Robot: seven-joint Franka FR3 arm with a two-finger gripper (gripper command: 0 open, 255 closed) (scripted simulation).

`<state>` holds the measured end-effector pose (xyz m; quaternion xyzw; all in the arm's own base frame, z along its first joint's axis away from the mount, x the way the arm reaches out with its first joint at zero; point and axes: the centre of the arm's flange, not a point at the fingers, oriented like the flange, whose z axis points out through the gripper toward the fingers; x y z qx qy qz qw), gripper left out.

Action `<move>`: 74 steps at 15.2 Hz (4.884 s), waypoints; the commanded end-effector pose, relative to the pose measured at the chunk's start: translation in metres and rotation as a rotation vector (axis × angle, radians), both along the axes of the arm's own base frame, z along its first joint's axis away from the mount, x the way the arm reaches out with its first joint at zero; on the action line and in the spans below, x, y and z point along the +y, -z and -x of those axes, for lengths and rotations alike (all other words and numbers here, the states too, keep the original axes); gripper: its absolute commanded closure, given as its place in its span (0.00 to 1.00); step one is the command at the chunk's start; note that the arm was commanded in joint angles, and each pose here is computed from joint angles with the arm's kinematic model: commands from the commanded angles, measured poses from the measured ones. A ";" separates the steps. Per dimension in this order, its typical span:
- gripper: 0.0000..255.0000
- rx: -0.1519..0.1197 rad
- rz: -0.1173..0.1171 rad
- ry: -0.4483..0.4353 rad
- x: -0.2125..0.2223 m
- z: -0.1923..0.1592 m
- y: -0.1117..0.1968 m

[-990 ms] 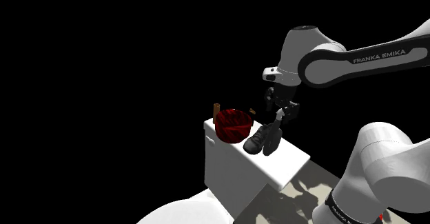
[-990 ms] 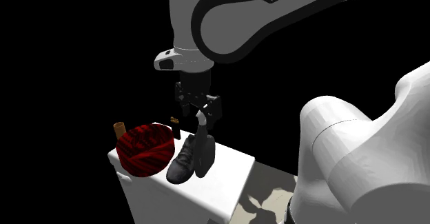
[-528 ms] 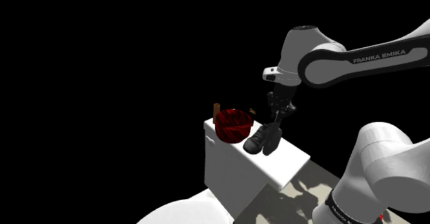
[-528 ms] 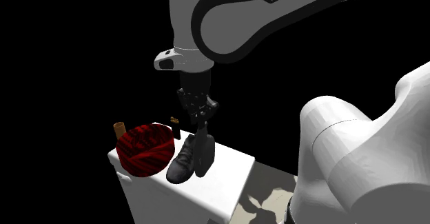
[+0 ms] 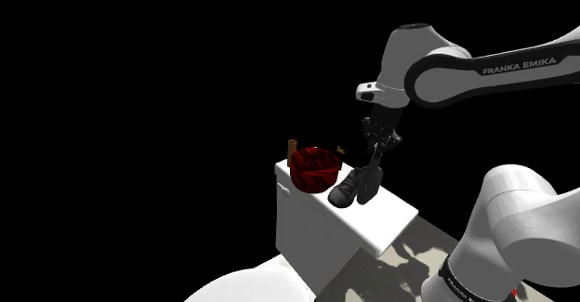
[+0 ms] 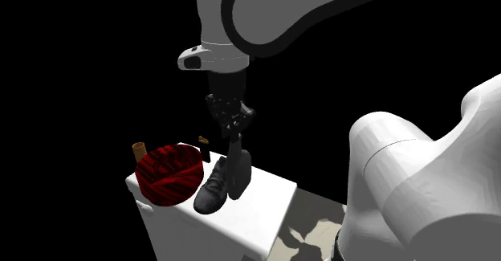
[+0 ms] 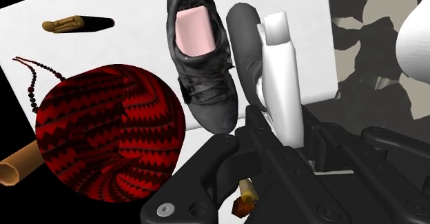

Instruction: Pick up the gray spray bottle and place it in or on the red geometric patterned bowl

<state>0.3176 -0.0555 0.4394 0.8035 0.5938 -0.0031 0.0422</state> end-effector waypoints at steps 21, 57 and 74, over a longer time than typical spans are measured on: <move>1.00 0.000 0.000 0.000 0.001 0.000 -0.115; 1.00 0.000 0.000 0.000 0.038 -0.202 -0.180; 1.00 0.000 0.000 0.000 0.038 -0.202 -0.090</move>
